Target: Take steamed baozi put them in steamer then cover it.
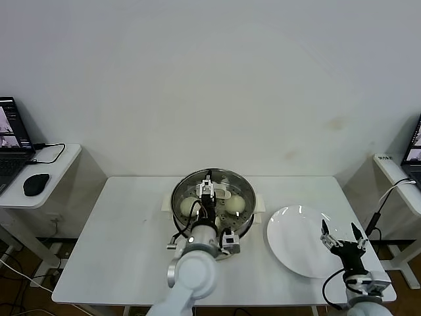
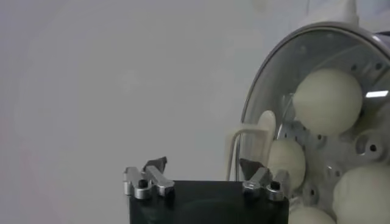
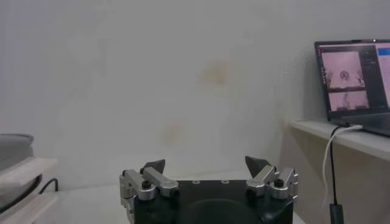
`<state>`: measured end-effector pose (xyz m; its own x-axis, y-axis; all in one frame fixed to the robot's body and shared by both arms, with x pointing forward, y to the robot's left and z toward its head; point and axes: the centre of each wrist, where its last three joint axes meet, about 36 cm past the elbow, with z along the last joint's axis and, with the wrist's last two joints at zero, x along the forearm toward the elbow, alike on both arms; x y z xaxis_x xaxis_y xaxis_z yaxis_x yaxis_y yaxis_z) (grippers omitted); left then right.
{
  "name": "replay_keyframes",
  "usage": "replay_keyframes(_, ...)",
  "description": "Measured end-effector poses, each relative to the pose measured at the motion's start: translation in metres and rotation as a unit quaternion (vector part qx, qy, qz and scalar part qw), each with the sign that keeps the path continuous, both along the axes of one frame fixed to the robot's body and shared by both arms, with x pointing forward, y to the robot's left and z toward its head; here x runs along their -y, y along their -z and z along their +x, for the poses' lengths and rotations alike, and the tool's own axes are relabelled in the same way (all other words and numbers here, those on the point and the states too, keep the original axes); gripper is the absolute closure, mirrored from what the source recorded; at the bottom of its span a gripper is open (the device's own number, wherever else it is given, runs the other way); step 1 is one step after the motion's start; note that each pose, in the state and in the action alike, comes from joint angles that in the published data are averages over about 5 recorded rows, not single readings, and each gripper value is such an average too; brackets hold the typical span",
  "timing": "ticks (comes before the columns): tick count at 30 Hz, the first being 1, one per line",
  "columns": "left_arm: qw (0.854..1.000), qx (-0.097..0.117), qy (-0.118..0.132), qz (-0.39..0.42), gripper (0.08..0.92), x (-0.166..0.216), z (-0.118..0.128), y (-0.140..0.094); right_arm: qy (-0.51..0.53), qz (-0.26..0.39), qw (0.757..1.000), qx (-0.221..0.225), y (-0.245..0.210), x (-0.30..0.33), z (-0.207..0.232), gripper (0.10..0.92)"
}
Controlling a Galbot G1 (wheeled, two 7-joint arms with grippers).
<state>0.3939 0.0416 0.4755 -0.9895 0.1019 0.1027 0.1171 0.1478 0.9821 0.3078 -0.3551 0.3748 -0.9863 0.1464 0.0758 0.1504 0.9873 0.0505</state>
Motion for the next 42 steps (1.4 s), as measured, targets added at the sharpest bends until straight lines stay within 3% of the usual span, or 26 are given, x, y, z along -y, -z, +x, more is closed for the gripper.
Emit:
replay_keyframes(7,1.000,0.003,0.000,-0.028,0.177,-0.022,-0.021,-0.014,-0.011,-0.001,1.000,-0.008,-0.002,-0.002,-0.004,0.199)
replay_keyframes(14,0.993,0.021,0.019,-0.111,0.177,-0.075,-0.042,-0.024,-0.038,-0.004,0.999,-0.027,0.002,-0.014,-0.010,0.200)
replay_keyframes(18,0.980,0.017,0.032,-0.196,0.177,-0.113,-0.053,-0.015,-0.061,0.000,0.997,-0.037,0.008,-0.029,-0.012,0.199)
replay_keyframes(22,0.957,0.011,0.030,-0.289,0.177,-0.150,-0.067,0.002,-0.079,-0.002,0.996,-0.045,0.014,-0.038,-0.016,0.200)
replay_keyframes(27,0.919,-0.004,0.006,-0.395,0.177,-0.187,-0.089,0.030,-0.092,-0.010,0.994,-0.052,0.019,-0.044,-0.020,0.199)
replay_keyframes(33,0.874,-0.036,-0.043,-0.483,0.177,-0.212,-0.118,0.064,-0.101,-0.015,0.992,-0.071,0.026,-0.049,-0.026,0.200)
replay_keyframes(42,0.840,-0.076,-0.114,-0.525,0.177,-0.225,-0.151,0.093,-0.113,-0.016,0.990,-0.087,0.026,-0.059,-0.037,0.200)
